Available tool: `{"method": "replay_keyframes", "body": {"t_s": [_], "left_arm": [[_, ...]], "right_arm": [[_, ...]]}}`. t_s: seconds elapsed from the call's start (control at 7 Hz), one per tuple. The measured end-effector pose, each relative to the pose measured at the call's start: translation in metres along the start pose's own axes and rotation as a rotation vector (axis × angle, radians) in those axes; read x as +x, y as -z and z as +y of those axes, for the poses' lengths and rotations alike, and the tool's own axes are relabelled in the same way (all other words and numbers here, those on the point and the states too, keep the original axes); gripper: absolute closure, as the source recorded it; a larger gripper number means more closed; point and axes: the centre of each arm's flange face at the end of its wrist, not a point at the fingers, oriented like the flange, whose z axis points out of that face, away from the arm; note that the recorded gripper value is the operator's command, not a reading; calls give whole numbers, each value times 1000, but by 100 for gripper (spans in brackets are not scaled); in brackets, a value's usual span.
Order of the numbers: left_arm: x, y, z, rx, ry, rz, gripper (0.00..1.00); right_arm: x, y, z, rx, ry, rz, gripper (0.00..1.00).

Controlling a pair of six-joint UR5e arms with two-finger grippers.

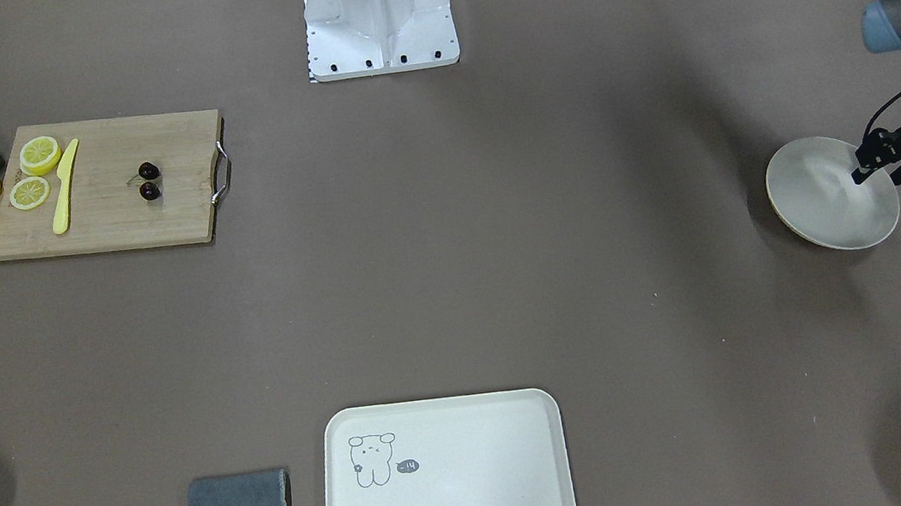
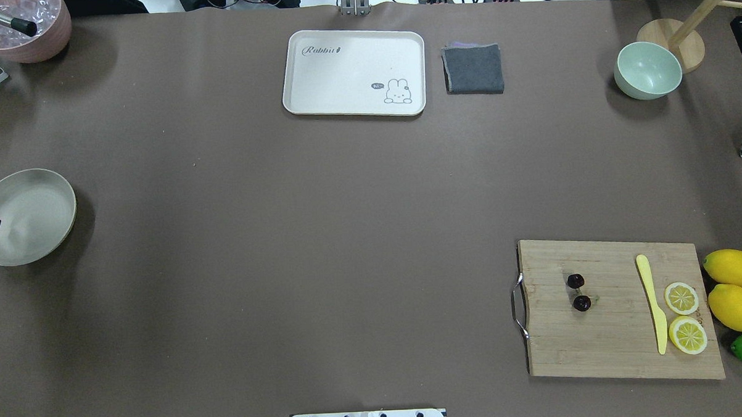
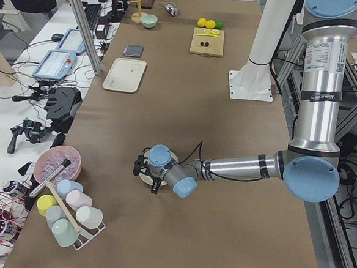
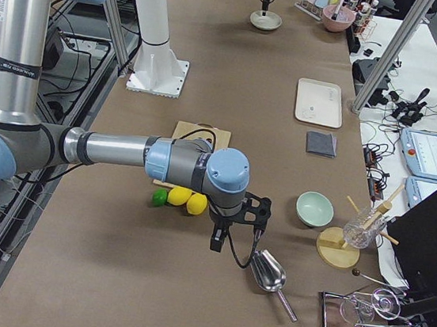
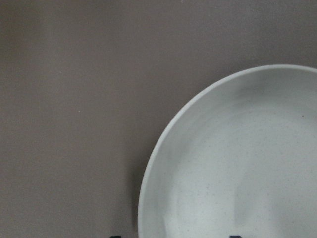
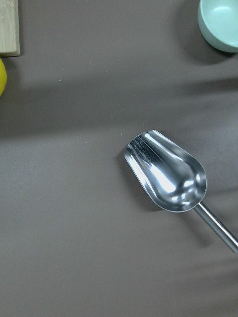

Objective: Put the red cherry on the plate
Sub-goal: 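Reach the left gripper to the white bowl's rim and grasp it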

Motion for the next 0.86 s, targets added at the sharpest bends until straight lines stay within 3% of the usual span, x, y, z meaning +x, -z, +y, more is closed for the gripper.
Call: {"method": "replay_keyframes", "body": {"t_s": [0.14,0.29,0.86], "left_arm": [[-1,-1,0,-2,2,-1,82],[0,-2,-2,-3,4,0,100],[7,4,-10,6,-6,14,100]], "right_arm": [[0,0,0,1,0,0,0],[0,0,0,1,0,0,0],[0,1,0,1,1,0,0]]}}
